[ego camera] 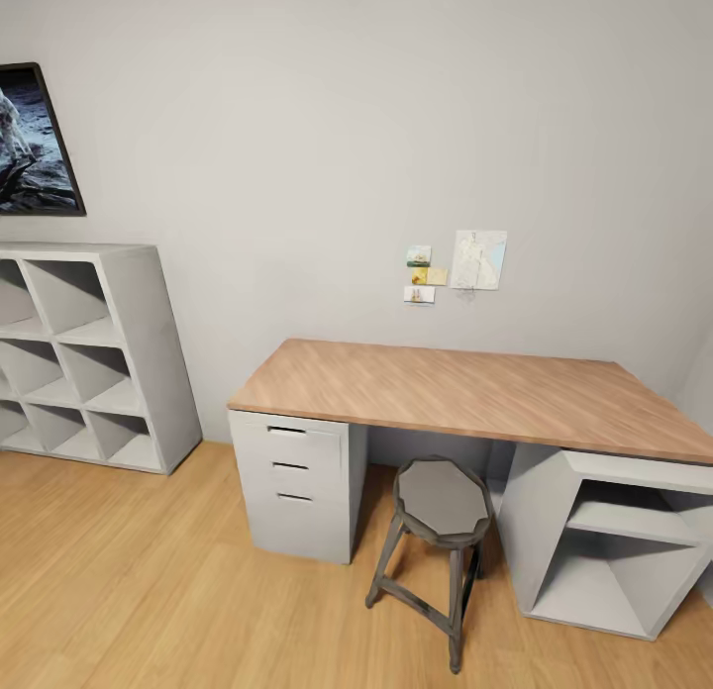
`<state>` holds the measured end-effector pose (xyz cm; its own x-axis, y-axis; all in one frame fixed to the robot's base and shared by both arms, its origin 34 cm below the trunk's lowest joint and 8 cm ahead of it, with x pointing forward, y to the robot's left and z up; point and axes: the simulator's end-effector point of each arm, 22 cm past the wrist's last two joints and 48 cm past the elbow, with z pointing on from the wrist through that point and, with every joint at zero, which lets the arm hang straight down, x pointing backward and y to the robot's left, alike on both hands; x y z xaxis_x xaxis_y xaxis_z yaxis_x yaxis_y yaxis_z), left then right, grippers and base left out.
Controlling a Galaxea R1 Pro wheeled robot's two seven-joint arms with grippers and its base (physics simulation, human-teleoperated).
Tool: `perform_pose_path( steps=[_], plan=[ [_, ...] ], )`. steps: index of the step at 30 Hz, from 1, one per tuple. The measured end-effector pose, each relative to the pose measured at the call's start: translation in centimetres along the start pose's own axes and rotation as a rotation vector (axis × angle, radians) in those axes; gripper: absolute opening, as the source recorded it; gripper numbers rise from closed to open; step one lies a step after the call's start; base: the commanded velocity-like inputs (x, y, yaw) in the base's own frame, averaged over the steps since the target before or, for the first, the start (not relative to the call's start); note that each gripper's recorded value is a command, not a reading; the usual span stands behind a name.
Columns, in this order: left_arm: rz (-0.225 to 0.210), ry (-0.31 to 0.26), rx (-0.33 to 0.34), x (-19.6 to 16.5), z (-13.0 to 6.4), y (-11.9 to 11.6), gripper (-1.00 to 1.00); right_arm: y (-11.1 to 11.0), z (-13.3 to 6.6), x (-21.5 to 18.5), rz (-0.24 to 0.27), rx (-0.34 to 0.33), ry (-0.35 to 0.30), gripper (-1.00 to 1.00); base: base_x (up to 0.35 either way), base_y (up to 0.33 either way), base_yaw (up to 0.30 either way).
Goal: Attach the digital camera to the camera tripod in the bedroom.
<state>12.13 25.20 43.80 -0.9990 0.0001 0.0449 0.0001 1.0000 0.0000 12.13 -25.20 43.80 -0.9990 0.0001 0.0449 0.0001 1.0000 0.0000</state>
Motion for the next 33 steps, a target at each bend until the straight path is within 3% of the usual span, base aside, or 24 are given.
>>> perform_pose_path(
  steps=[4,11,24,33],
  plan=[
    [0.002,-0.030,0.008,-1.0,0.0,-0.4,1.00,1.7,-0.1,-2.8,0.002,-0.018,-0.043,1.00,0.000,0.000,0.000],
    [0.003,-0.062,0.007,-1.7,0.0,-0.3,1.00,3.4,-0.1,-3.1,0.003,-0.039,-0.050,1.00,0.000,0.000,0.000],
    [0.003,-0.106,0.006,-2.7,-0.1,-0.2,1.00,3.0,-0.1,-3.5,-0.001,-0.035,-0.068,1.00,0.000,0.000,0.000],
    [-0.003,-0.158,0.007,-3.9,-0.3,-0.4,1.00,2.4,-0.4,-6.1,-0.001,-0.028,-0.146,1.00,0.000,0.000,0.000]
  ],
)
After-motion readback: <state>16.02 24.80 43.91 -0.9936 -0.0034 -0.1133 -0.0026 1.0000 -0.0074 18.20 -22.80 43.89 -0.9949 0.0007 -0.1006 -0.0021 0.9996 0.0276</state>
